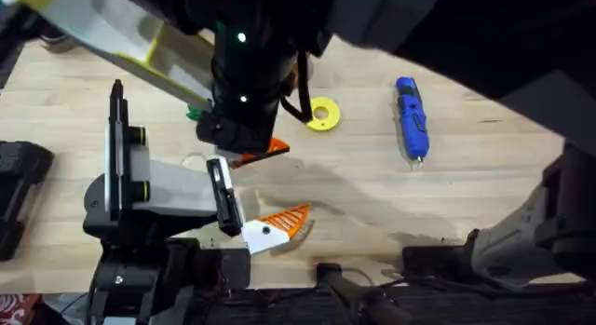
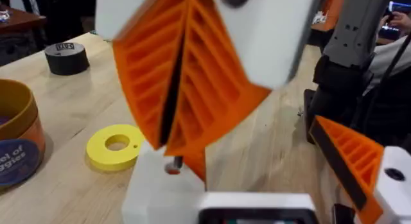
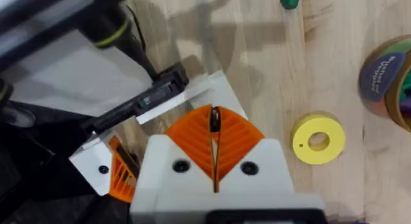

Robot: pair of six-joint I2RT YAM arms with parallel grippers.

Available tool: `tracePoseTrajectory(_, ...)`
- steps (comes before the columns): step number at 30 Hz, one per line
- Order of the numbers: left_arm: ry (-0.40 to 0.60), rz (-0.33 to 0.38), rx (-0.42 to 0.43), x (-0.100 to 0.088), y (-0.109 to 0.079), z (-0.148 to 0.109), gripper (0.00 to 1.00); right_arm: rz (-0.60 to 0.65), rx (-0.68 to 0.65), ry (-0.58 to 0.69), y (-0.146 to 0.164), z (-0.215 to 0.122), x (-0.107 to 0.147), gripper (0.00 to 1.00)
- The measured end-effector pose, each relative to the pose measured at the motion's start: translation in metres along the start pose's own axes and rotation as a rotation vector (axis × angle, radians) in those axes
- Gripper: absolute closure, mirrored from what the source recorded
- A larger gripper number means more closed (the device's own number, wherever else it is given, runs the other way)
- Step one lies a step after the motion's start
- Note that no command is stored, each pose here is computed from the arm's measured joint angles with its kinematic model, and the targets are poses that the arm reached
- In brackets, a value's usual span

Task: Pick up the gripper from the table and insert it into the empty holder that is missing its gripper. Then pick up a screw, insert it into the mounting hole, and use the screwdriver to tighten it. Finally, clean up the table by picking up the vegetable and placing it into the bucket.

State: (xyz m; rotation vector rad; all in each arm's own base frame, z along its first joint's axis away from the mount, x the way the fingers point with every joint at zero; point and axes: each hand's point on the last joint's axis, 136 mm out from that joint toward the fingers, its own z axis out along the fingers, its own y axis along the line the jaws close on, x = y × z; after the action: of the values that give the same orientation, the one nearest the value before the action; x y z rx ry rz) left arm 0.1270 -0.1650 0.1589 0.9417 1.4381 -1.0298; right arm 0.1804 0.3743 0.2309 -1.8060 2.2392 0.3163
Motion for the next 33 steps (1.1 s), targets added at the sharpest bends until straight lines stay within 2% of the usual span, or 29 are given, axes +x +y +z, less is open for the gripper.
tracePoseTrajectory(33,0.0,0.0,0.0,0.0,0.0,0.0,0.015,-0.001,0.003,-0.008,0.0002,0.0029,0.0023,0.996)
